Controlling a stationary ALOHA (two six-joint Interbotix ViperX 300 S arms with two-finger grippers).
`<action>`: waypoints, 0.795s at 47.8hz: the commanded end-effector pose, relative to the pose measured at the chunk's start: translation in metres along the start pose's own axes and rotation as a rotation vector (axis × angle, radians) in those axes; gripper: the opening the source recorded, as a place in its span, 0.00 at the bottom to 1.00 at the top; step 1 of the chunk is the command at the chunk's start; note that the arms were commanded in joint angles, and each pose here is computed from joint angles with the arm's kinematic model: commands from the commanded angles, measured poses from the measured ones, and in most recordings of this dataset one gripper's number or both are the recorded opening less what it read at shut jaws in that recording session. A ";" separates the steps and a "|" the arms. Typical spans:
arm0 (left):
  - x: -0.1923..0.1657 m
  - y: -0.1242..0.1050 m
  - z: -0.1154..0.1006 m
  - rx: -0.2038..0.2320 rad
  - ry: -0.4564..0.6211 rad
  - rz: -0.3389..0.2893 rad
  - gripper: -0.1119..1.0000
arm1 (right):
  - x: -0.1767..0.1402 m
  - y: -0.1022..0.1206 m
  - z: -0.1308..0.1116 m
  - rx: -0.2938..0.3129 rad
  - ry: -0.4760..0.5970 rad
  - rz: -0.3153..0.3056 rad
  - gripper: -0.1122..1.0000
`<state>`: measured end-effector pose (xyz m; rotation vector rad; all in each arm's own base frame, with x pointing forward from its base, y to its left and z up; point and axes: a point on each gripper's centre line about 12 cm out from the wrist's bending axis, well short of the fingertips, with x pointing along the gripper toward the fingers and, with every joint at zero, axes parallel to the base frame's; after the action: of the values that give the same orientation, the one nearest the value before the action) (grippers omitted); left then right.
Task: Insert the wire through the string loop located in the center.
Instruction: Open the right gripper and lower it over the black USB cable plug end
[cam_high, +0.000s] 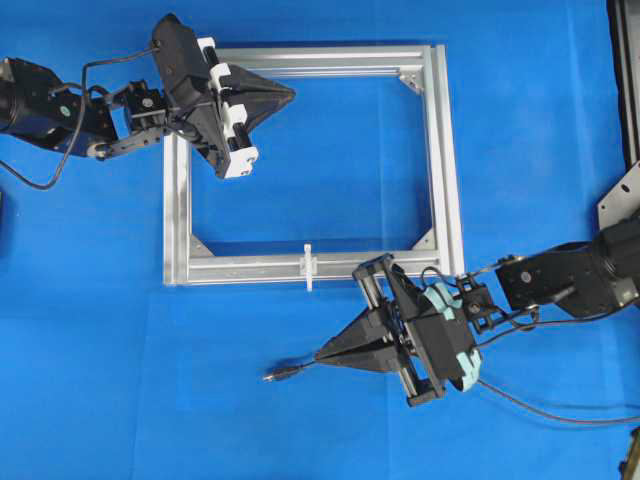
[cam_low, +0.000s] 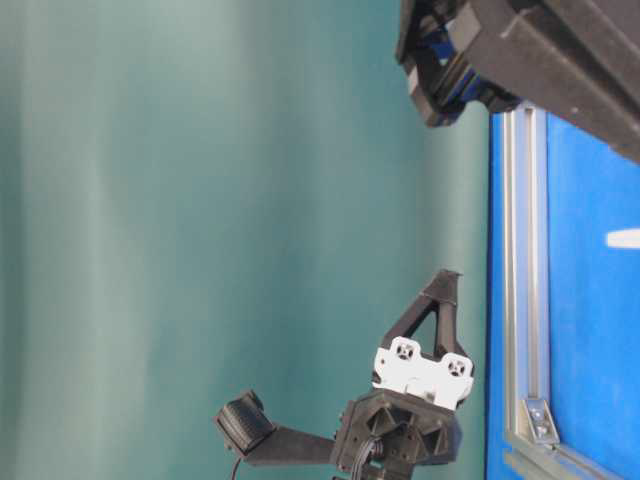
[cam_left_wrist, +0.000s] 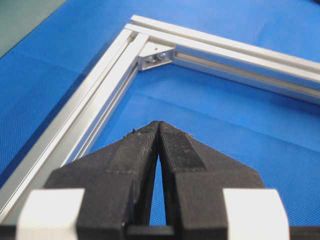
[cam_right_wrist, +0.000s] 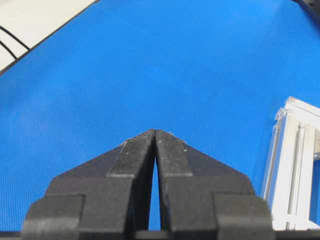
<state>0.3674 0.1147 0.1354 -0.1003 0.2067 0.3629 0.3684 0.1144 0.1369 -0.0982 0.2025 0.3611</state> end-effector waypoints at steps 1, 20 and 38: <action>-0.003 -0.005 0.023 0.024 -0.063 -0.027 0.10 | -0.001 0.002 0.023 -0.005 -0.065 0.003 0.10; -0.003 -0.004 0.023 0.029 -0.063 -0.025 0.10 | -0.006 0.007 0.025 0.031 -0.051 0.017 0.06; -0.003 -0.004 0.023 0.029 -0.063 -0.025 0.10 | -0.008 0.012 0.021 0.089 0.012 0.025 0.68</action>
<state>0.3677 0.1127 0.1444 -0.0709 0.1910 0.3420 0.3585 0.1221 0.1465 -0.0151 0.2570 0.3714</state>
